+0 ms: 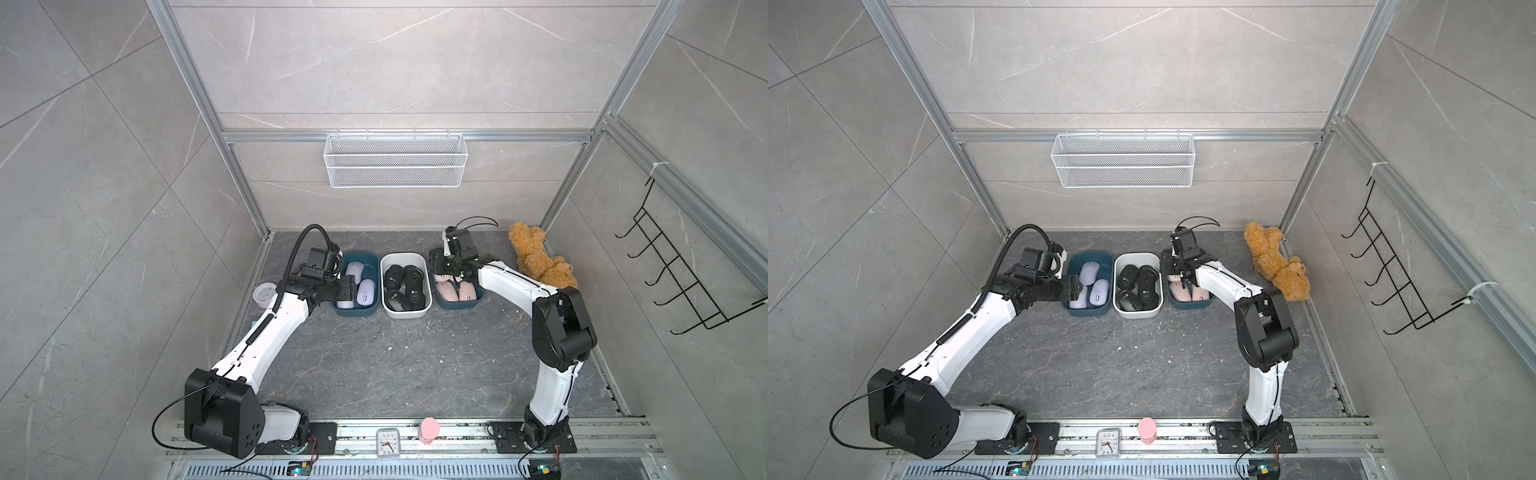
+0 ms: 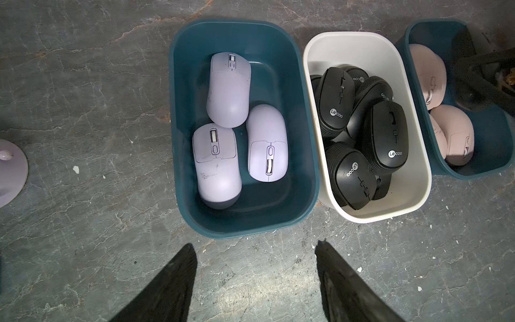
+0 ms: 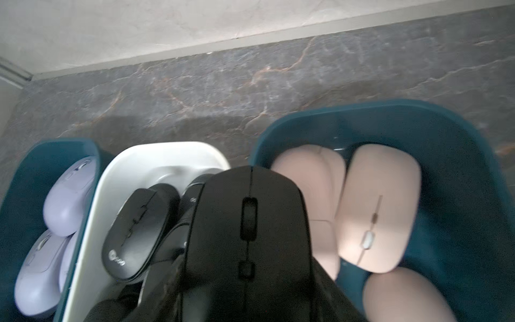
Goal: Place the mice by color into the storage box
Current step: Place the mouse in the storage box.
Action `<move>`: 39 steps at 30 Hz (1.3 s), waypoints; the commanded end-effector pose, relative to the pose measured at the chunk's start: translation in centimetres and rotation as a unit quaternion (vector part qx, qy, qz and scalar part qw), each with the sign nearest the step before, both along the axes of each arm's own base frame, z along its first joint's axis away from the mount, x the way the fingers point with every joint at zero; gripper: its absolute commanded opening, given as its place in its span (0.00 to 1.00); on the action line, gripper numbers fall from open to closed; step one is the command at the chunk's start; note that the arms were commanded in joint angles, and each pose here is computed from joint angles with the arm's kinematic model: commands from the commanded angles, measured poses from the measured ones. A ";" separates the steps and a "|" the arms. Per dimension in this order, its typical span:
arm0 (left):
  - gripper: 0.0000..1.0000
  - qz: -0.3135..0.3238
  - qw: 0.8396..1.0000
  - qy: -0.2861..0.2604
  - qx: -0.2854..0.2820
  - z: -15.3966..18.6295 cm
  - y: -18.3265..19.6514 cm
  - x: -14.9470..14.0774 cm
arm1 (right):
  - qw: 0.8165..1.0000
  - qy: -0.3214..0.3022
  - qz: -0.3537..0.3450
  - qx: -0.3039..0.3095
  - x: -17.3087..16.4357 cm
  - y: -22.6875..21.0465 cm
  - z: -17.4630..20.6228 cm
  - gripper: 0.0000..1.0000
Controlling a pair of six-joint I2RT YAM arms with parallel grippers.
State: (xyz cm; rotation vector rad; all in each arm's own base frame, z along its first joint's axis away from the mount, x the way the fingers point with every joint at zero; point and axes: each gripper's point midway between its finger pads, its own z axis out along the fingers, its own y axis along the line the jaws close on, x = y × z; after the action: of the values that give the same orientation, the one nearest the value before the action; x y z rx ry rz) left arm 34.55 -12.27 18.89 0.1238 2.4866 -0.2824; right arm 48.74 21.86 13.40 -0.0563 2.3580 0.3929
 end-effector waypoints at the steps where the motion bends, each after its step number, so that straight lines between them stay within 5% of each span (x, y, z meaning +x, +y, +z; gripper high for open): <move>1: 0.70 -0.008 1.000 -0.019 0.000 1.0 -0.1 0.1 | 0.999 -0.025 0.020 0.019 -0.2 3.0 2.4 0.51; 16: 0.70 -0.008 1.000 -0.022 0.002 1.3 0.0 -0.1 | 0.997 0.016 0.072 0.021 -0.3 11.5 -0.5 0.52; 25: 0.70 -0.007 1.000 -0.027 0.003 1.6 0.1 -0.1 | 0.997 0.038 0.070 0.005 -0.3 12.7 -2.7 0.59; 33: 0.70 -0.007 1.000 -0.027 0.003 1.7 0.1 -0.1 | 0.997 0.018 0.072 0.013 -1.0 12.3 0.4 0.77; 39: 0.70 -0.007 1.000 -0.030 0.002 1.9 0.2 -0.2 | 0.996 -0.009 0.083 0.020 -1.9 11.9 4.4 0.77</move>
State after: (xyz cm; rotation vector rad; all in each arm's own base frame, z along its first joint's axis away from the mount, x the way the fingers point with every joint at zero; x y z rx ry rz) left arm 34.46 -12.23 19.23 0.1275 2.4766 -0.2826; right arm 47.58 33.96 12.42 -0.2167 2.4232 0.4940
